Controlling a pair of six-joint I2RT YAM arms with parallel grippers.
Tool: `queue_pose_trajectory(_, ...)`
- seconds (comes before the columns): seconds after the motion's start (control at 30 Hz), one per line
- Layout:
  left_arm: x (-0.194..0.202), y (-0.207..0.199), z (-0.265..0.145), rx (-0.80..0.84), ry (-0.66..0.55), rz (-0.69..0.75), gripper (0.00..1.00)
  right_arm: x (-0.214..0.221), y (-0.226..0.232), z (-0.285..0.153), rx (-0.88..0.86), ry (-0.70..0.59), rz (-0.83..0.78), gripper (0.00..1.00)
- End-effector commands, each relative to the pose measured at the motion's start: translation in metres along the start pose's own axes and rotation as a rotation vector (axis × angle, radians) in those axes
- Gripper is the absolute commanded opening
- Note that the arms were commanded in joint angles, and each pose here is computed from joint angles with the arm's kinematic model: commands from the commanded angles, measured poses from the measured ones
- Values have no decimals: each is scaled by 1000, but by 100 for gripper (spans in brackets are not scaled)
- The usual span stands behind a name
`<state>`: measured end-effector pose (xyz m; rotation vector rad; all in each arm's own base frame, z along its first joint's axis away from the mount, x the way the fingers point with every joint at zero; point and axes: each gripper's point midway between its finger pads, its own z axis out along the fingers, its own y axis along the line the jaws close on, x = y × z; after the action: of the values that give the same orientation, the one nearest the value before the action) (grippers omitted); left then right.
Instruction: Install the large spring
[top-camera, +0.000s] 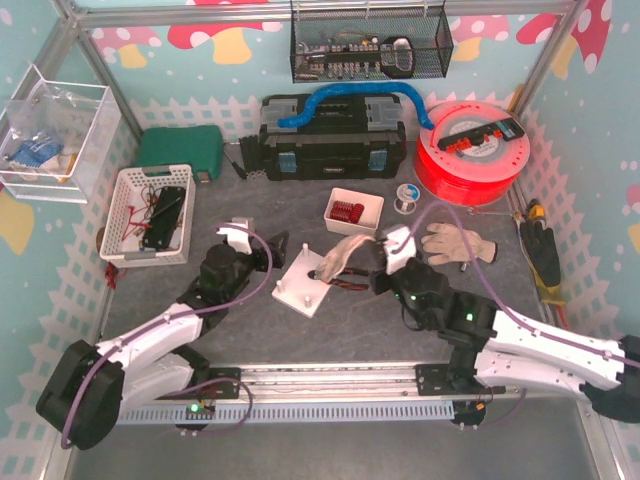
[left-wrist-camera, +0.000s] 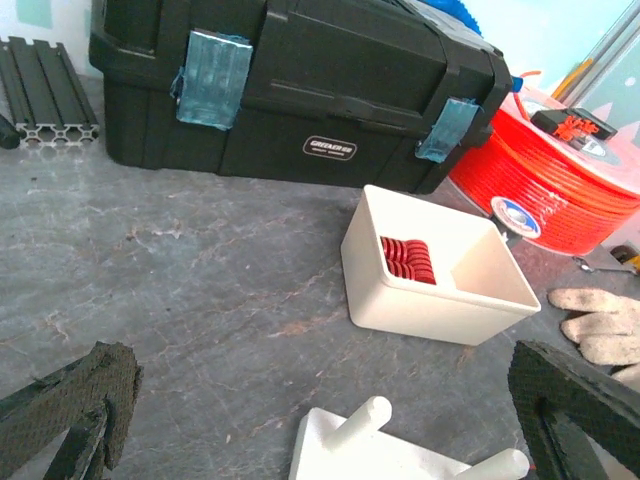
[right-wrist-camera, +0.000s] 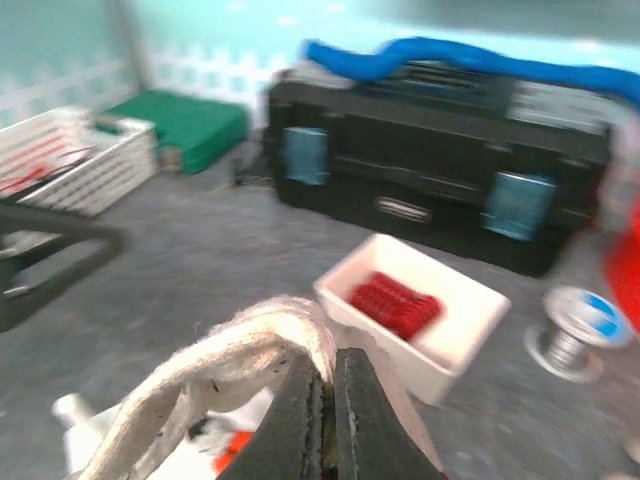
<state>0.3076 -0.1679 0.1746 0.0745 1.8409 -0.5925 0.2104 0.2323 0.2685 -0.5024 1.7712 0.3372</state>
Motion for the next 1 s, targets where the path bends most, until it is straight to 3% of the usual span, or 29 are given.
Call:
queue_pose_trajectory(0.0,-3,-3,-1,23,-21,10,99,22,-78,-22,329,-42,180,0)
queue_pose_trajectory(0.23,2,-6,4,40,0,9,99,50,-141,-43,537,-81,265,0)
queue_pose_trajectory(0.63,1,-5,4,34,-1,12,99,78,-192,-25,755,-26,301,0)
queue_pose_trajectory(0.97,0,-2,3,14,-10,21,99,92,-254,-20,885,-65,508,0)
